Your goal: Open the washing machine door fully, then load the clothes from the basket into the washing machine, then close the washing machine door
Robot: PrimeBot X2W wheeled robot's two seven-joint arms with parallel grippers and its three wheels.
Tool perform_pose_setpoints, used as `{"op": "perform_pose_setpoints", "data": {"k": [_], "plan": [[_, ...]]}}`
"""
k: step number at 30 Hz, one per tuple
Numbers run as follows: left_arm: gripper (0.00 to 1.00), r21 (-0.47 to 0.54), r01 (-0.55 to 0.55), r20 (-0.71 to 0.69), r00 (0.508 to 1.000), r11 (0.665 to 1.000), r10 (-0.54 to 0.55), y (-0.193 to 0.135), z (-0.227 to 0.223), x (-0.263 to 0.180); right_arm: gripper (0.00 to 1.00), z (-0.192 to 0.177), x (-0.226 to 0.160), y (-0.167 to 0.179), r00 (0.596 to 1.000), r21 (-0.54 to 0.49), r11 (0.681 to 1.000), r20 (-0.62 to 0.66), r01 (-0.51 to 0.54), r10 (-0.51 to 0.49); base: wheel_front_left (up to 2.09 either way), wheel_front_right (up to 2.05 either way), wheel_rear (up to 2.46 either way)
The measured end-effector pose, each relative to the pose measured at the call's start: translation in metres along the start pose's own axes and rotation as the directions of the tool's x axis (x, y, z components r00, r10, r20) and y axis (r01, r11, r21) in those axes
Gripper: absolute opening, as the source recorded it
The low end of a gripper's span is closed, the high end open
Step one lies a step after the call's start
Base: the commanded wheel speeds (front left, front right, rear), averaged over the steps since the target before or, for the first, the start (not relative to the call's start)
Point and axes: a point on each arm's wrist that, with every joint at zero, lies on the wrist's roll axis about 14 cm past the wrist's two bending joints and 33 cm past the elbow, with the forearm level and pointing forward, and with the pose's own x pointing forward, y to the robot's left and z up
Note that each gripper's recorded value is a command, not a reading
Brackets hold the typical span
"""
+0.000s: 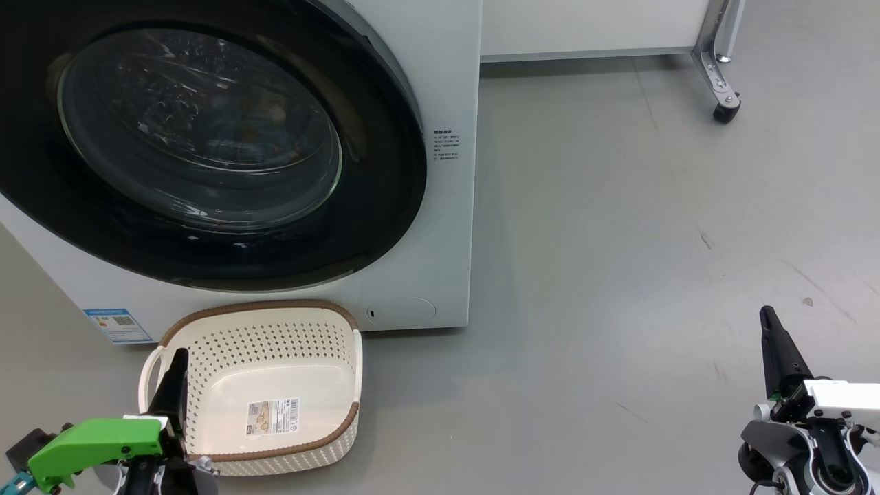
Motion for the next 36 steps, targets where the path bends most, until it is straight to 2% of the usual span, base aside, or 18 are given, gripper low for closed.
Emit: {"op": "perform_pose_setpoints", "data": {"k": [36], "plan": [[0.00, 0.000, 0.000, -0.006, 1.000, 1.000, 0.000, -0.0002, -0.0004, 0.0008, 0.00, 0.0004, -0.0004, -0.0023, 1.000, 0.003, 1.000, 0.003, 0.007, -0.007, 0.00, 0.00, 0.00]]}}
